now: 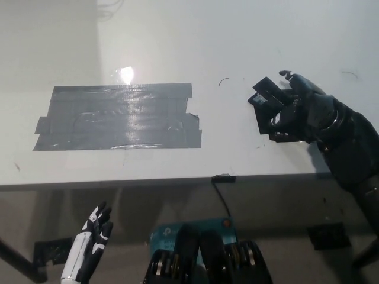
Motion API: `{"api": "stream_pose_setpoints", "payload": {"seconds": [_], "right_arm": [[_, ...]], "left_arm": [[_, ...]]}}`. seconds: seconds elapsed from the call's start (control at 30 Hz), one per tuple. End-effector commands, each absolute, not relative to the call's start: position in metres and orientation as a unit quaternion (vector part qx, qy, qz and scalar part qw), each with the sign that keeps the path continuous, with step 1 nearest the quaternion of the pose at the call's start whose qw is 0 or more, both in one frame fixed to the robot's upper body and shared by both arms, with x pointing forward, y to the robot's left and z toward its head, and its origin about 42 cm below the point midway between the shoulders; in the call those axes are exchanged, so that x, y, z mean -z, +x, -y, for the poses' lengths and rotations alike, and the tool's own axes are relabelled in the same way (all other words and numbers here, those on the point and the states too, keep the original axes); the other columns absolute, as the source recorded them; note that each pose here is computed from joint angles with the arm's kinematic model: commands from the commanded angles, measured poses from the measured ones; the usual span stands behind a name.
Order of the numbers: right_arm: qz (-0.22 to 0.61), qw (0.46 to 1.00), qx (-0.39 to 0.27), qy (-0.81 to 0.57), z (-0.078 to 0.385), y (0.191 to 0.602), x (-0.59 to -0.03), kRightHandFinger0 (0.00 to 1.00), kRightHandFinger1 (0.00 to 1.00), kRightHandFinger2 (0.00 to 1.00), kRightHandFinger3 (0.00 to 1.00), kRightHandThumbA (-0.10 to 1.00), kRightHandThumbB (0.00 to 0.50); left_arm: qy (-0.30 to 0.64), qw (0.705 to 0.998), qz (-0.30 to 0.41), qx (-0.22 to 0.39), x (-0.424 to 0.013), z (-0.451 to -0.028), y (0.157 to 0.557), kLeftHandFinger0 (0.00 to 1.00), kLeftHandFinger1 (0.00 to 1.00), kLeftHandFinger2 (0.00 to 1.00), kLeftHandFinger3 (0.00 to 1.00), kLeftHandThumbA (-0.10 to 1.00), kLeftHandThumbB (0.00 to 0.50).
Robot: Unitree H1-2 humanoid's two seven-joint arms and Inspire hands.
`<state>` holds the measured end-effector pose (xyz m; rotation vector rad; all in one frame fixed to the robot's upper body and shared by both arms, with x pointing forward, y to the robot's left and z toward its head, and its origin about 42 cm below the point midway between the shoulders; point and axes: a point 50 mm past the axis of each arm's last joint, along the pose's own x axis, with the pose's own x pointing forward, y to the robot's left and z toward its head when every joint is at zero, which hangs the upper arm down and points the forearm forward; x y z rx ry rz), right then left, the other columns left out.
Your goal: A stapler is kept on the black spot marked on the desk infront of the robot. The robot picks up the stapler using its right hand and passes it to a person
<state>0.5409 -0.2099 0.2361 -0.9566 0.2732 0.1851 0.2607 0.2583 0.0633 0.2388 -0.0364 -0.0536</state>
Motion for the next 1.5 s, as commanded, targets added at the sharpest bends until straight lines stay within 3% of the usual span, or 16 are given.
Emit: {"api": "stream_pose_setpoints", "payload": {"seconds": [0.0, 0.1, 0.13, 0.17, 0.2, 0.23, 0.27, 0.37, 0.47, 0.53, 0.77, 0.97, 1.0, 1.13, 1.2, 1.47], "right_arm": [[-0.096, 0.872, -0.092, -0.472, 0.208, 0.553, -0.261, 1.00, 1.00, 1.00, 1.00, 1.00, 0.288], [-0.087, 0.868, -0.098, -0.479, 0.208, 0.554, -0.259, 1.00, 1.00, 1.00, 1.00, 1.00, 0.219], [-0.087, 0.872, -0.102, -0.470, 0.207, 0.554, -0.260, 0.66, 0.70, 0.78, 0.83, 1.00, 0.174], [-0.089, 0.876, -0.106, -0.461, 0.205, 0.553, -0.260, 0.38, 0.40, 0.46, 0.53, 1.00, 0.107], [-0.090, 0.878, -0.106, -0.458, 0.204, 0.553, -0.262, 0.18, 0.25, 0.32, 0.40, 1.00, 0.090], [-0.077, 0.882, -0.102, -0.454, 0.201, 0.552, -0.262, 0.01, 0.01, 0.05, 0.11, 1.00, 0.073], [-0.070, 0.884, -0.101, -0.451, 0.199, 0.552, -0.263, 0.00, 0.00, 0.01, 0.05, 1.00, 0.062], [-0.059, 0.886, -0.110, -0.447, 0.192, 0.550, -0.263, 0.00, 0.09, 0.15, 0.11, 1.00, 0.074], [-0.043, 0.893, -0.099, -0.437, 0.188, 0.548, -0.262, 0.07, 0.37, 0.59, 0.28, 1.00, 0.071], [-0.037, 0.897, -0.096, -0.429, 0.188, 0.548, -0.263, 0.05, 0.34, 0.61, 0.29, 1.00, 0.063], [-0.028, 0.914, -0.082, -0.395, 0.193, 0.546, -0.274, 0.00, 0.00, 0.20, 0.04, 1.00, 0.022], [-0.039, 0.937, -0.100, -0.332, 0.201, 0.546, -0.279, 0.02, 0.00, 0.16, 0.00, 1.00, 0.000], [-0.053, 0.942, -0.107, -0.313, 0.205, 0.549, -0.282, 0.12, 0.00, 0.15, 0.00, 1.00, 0.008], [-0.086, 0.974, -0.145, -0.149, 0.212, 0.552, -0.288, 0.00, 0.00, 0.07, 0.00, 1.00, 0.000], [-0.107, 0.979, -0.155, -0.075, 0.216, 0.554, -0.293, 0.00, 0.00, 0.00, 0.00, 1.00, 0.039], [-0.084, 0.962, -0.249, 0.076, 0.223, 0.566, -0.330, 0.00, 0.00, 0.00, 0.00, 1.00, 0.068]], "left_arm": [[0.120, 0.991, 0.046, 0.026, -0.072, -0.258, 0.262, 1.00, 1.00, 1.00, 1.00, 0.88, 0.459], [0.118, 0.992, 0.045, 0.027, -0.072, -0.257, 0.263, 1.00, 1.00, 1.00, 1.00, 0.88, 0.460], [0.120, 0.991, 0.046, 0.028, -0.072, -0.258, 0.263, 1.00, 1.00, 1.00, 1.00, 0.88, 0.456], [0.121, 0.991, 0.046, 0.028, -0.073, -0.258, 0.263, 1.00, 1.00, 1.00, 1.00, 0.88, 0.455], [0.121, 0.991, 0.047, 0.029, -0.073, -0.257, 0.264, 1.00, 1.00, 1.00, 1.00, 0.88, 0.454], [0.121, 0.991, 0.046, 0.029, -0.073, -0.257, 0.265, 1.00, 1.00, 1.00, 1.00, 0.89, 0.454], [0.122, 0.991, 0.046, 0.030, -0.074, -0.257, 0.265, 1.00, 1.00, 1.00, 1.00, 0.89, 0.454], [0.120, 0.991, 0.046, 0.029, -0.073, -0.256, 0.265, 1.00, 1.00, 1.00, 1.00, 0.88, 0.453], [0.122, 0.991, 0.047, 0.030, -0.074, -0.257, 0.265, 1.00, 1.00, 1.00, 1.00, 0.89, 0.453], [0.126, 0.990, 0.048, 0.031, -0.075, -0.257, 0.266, 1.00, 1.00, 1.00, 1.00, 0.90, 0.454], [0.123, 0.991, 0.051, 0.029, -0.075, -0.258, 0.268, 1.00, 1.00, 1.00, 1.00, 0.90, 0.449], [0.128, 0.990, 0.051, 0.031, -0.076, -0.258, 0.270, 1.00, 1.00, 1.00, 1.00, 0.91, 0.445], [0.125, 0.990, 0.050, 0.031, -0.076, -0.258, 0.271, 1.00, 1.00, 1.00, 1.00, 0.91, 0.451], [0.129, 0.990, 0.051, 0.029, -0.076, -0.259, 0.272, 1.00, 1.00, 1.00, 1.00, 0.92, 0.450], [0.128, 0.990, 0.051, 0.029, -0.076, -0.258, 0.272, 1.00, 1.00, 1.00, 1.00, 0.91, 0.449], [0.133, 0.989, 0.055, 0.030, -0.077, -0.259, 0.275, 1.00, 1.00, 1.00, 1.00, 0.92, 0.443]]}}
